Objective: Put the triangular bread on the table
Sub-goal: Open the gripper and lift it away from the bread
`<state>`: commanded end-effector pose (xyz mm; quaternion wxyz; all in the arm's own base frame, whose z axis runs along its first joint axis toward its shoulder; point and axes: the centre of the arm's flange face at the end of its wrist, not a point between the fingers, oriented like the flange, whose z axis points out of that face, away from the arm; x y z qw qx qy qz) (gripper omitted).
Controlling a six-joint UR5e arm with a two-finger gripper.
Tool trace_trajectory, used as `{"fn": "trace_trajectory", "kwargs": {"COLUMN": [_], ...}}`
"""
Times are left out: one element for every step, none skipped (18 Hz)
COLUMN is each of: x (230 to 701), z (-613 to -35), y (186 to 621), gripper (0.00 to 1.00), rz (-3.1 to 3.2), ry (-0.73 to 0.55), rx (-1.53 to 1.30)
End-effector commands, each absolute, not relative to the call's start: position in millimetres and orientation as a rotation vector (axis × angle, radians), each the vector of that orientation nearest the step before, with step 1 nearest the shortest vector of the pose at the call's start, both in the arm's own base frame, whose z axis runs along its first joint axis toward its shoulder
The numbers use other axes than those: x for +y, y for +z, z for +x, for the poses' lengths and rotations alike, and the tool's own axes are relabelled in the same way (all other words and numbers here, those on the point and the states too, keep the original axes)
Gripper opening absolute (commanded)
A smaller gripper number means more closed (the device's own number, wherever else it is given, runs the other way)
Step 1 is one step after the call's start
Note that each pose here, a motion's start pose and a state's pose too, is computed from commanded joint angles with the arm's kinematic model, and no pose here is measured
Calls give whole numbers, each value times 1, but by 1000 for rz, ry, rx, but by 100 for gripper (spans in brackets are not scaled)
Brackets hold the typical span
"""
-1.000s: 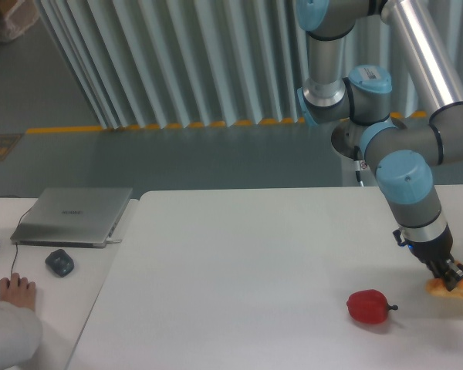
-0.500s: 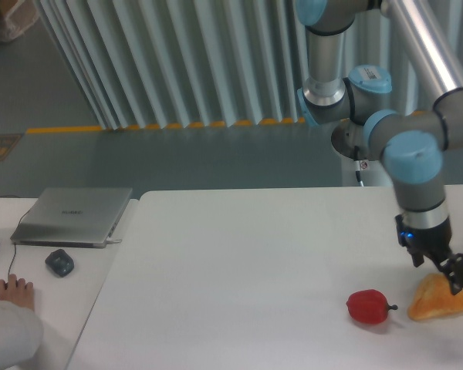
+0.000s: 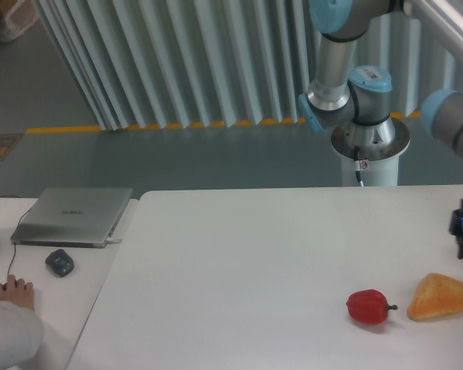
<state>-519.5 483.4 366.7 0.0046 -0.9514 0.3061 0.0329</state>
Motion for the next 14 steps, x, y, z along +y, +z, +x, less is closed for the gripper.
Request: {"fn": "trace_trajectory", "kwargs": {"x": [483,483,483,482,482,482,482,482,482,482,482,483,483,483], "z": [-521,-521,-521,-522,-522,-523,-523,-522,-522,-522,-522,-521,-520,-520], "y": [365,366,368,371,372,374,374,373,373,373,373,372,372,372], "gripper": [100,100,100,100,100,100,100,100,100,100,100,100,100,100], "rz": [-3001,-3010,-3009,-3011,-3010,-3008,-3008,-3009,-3009,-3009,-3007,-3006,-3002,-3001], "ry": [110,117,124,135,137,141,139,137,137,137,136,133,131,130], "rx": [967,972,971,969,969,968,968,968,968,968,968,970,967,966]}}
